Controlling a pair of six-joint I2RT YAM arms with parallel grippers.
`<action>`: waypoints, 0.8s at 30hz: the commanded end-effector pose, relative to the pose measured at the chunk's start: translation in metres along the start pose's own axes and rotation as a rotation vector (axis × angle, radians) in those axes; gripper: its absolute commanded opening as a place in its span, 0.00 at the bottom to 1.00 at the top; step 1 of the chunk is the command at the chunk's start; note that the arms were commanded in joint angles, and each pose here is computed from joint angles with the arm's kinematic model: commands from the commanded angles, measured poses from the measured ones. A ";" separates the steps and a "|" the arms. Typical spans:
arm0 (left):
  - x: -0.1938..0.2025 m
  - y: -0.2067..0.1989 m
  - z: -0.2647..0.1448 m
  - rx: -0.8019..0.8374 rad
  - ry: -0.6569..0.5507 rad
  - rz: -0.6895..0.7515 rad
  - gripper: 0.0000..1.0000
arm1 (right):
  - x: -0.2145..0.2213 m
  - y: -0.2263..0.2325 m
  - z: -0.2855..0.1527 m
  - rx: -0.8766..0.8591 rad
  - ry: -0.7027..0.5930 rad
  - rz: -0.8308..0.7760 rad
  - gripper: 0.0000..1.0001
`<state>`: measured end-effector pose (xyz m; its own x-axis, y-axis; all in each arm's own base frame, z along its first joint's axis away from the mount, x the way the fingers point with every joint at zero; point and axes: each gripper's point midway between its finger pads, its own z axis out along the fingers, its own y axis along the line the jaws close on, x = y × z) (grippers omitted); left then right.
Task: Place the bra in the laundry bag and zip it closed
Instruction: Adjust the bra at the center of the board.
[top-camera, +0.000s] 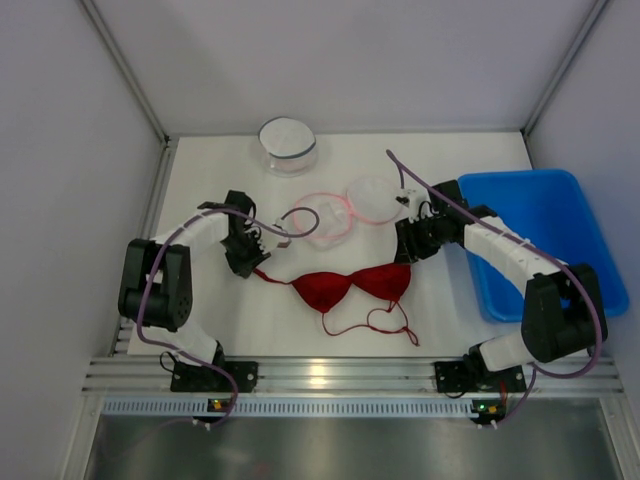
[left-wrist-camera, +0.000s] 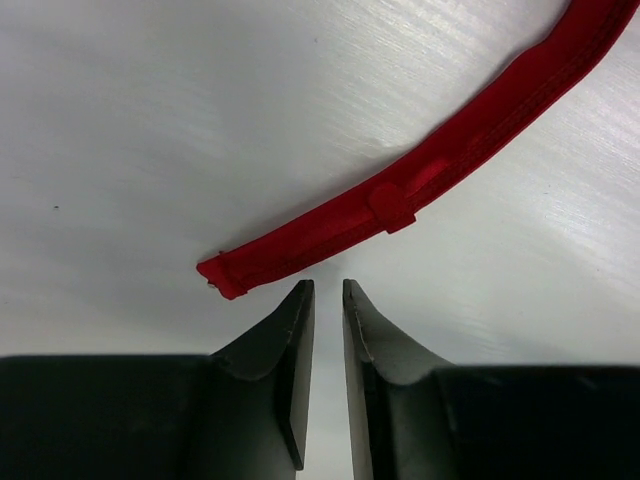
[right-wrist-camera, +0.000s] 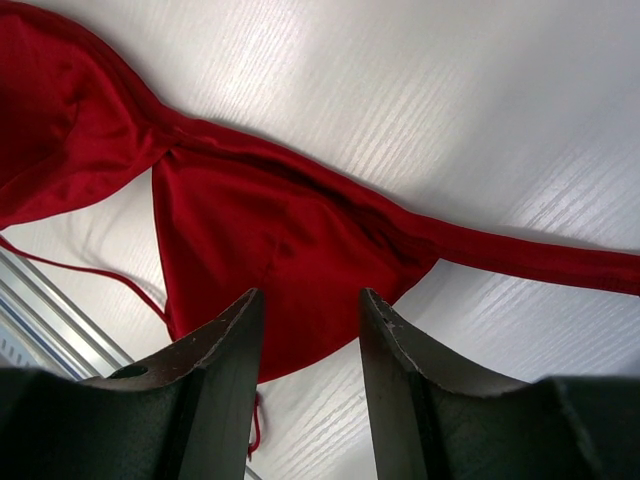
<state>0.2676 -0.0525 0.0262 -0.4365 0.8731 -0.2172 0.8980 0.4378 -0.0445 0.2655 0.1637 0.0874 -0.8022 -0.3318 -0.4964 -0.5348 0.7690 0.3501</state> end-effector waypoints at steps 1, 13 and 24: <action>0.000 -0.003 0.003 0.021 -0.031 0.025 0.23 | -0.023 0.002 -0.010 -0.010 -0.057 -0.030 0.43; -0.007 0.021 -0.033 -0.138 -0.060 0.199 0.52 | -0.024 0.003 -0.009 -0.019 -0.054 -0.030 0.51; -0.032 0.036 -0.006 -0.022 -0.142 0.315 0.60 | -0.023 0.001 -0.017 0.007 -0.052 -0.059 0.89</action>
<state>0.2911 -0.0518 0.0342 -0.1924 0.9421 -0.2747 0.9769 0.2103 0.0368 0.2684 0.1650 0.0937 -0.7901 -0.3480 -0.5047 -0.5545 0.7567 0.3463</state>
